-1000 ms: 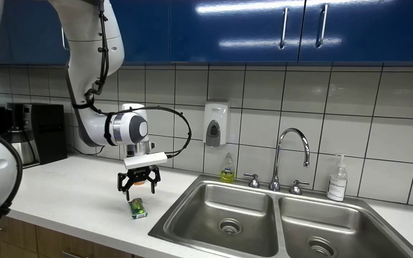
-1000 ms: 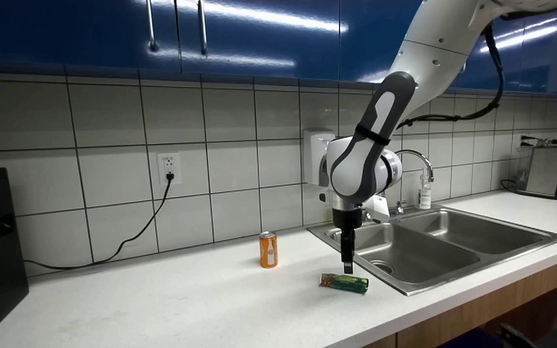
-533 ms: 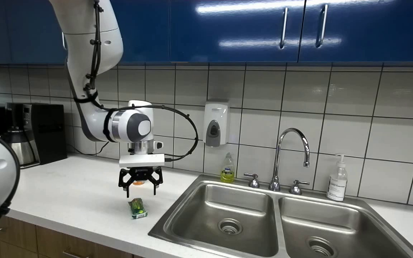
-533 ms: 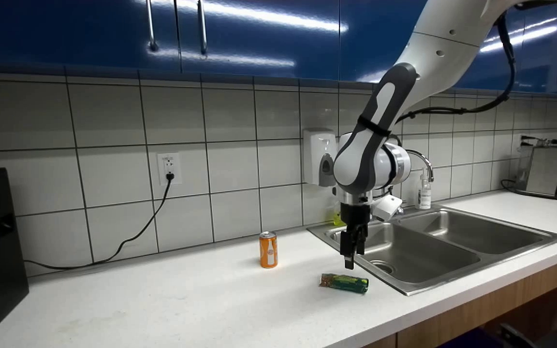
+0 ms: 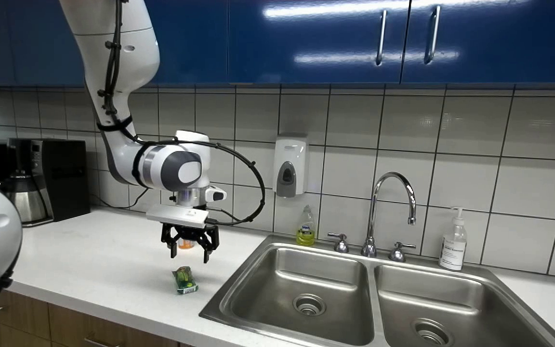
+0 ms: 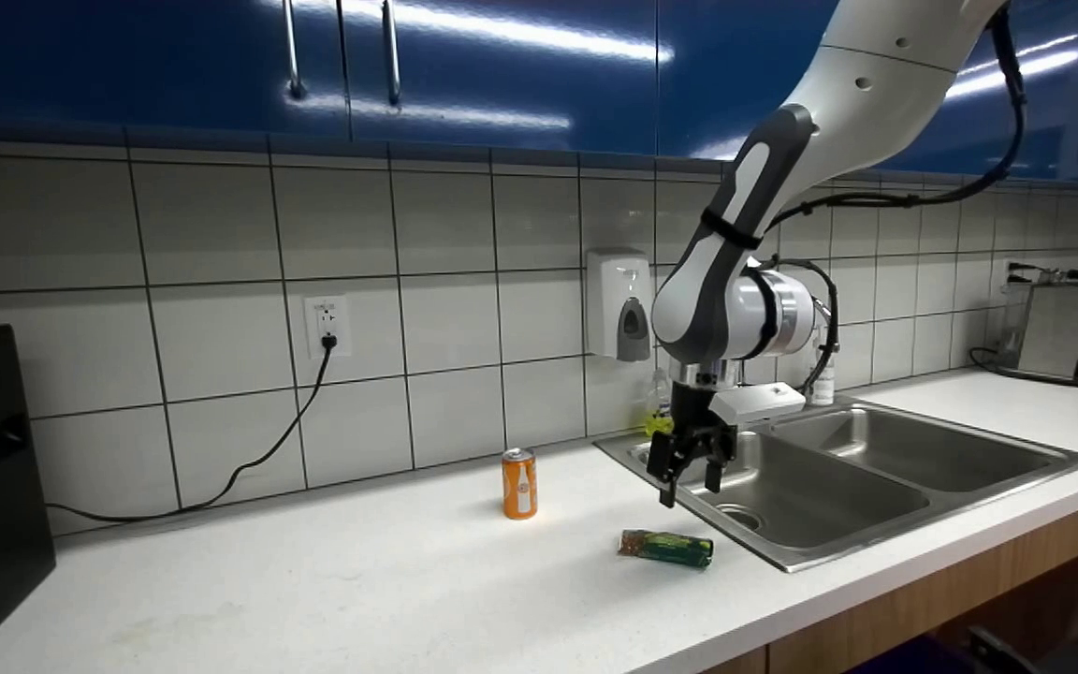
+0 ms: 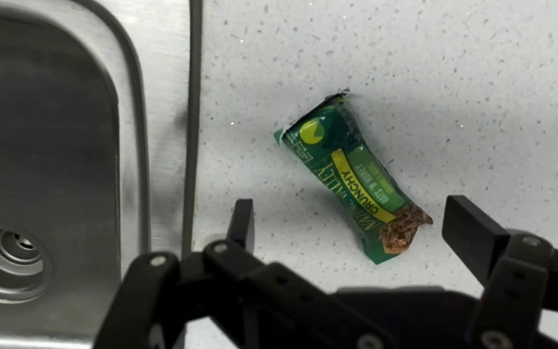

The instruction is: Remove the green object from the sink

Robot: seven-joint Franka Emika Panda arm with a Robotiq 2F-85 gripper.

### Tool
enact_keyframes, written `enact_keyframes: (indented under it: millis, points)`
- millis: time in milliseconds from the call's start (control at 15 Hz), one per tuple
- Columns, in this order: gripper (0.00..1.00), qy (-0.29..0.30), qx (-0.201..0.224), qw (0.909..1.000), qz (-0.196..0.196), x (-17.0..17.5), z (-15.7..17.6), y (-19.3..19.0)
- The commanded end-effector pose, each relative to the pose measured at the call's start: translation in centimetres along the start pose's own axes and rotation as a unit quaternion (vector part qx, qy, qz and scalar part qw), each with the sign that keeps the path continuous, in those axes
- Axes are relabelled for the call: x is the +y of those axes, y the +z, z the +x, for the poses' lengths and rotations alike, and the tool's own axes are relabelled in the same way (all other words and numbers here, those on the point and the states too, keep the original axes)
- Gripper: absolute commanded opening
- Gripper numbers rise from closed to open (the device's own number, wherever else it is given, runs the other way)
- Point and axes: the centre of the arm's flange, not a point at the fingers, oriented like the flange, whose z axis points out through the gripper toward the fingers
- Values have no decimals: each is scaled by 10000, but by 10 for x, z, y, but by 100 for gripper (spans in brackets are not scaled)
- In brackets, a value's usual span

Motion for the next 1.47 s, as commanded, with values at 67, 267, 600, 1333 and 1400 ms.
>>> enact_keyframes:
  millis: [67, 267, 600, 1333, 1400]
  points:
    - [100, 917, 350, 9951, -103, -5, -16, -14]
    - [100, 1074, 301, 9937, -115, -7, -22, -17]
    - [100, 996, 206, 9947, -165, -17, -41, -21]
    - [100, 541, 87, 9983, -191, -30, -75, -31]
    - [100, 517, 80, 9985, -189, -31, -77, -31]
